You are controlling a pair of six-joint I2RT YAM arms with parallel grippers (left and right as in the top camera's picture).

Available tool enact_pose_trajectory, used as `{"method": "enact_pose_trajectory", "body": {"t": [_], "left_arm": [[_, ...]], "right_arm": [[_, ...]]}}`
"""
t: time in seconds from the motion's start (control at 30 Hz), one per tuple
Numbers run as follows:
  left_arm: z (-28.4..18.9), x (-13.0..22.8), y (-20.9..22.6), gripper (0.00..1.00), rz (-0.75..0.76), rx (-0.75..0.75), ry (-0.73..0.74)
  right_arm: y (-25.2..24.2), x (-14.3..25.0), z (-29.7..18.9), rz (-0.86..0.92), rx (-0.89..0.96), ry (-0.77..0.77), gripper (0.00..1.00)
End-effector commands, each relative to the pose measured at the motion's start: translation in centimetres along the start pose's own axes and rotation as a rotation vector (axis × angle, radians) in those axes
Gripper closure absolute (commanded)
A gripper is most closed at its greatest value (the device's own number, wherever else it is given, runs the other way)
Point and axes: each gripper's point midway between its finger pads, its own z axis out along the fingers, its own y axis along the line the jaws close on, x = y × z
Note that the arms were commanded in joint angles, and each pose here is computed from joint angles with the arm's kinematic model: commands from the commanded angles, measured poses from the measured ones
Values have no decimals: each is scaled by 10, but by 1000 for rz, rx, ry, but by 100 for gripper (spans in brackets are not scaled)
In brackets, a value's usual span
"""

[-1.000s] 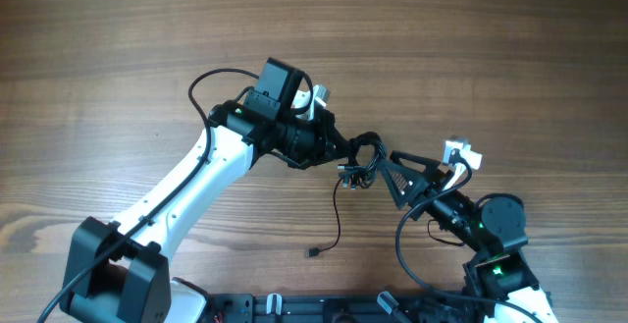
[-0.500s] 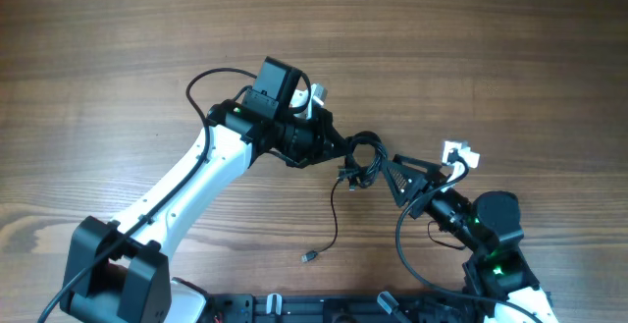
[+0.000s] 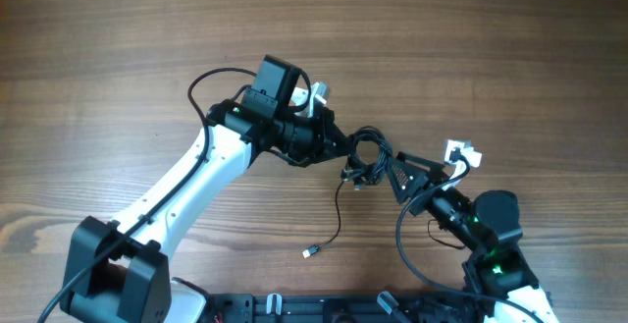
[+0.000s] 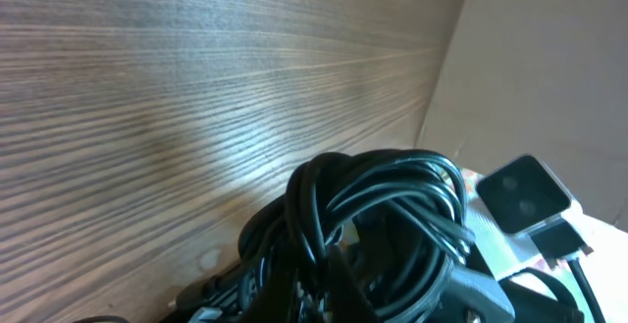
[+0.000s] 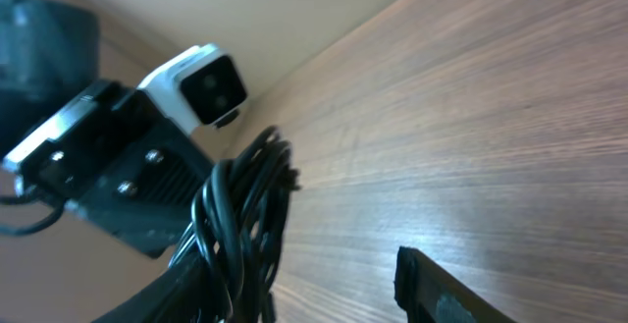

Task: Untangle cables
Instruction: 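Grasp the cable coil with the right gripper beside the left gripper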

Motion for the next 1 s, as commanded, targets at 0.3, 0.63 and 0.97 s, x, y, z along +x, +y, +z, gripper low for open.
{"method": "enact_pose_trajectory", "body": {"t": [0.3, 0.63, 0.97], "left_arm": [[16, 34, -37, 96, 111, 124, 135], [13, 32, -41, 96, 124, 146, 135], [-9, 40, -46, 96, 177, 267, 222]], "right_arm": [[11, 6, 15, 21, -96, 60, 40], [-38, 1, 25, 65, 113, -9, 96], [-79, -24, 13, 64, 342, -181, 96]]}}
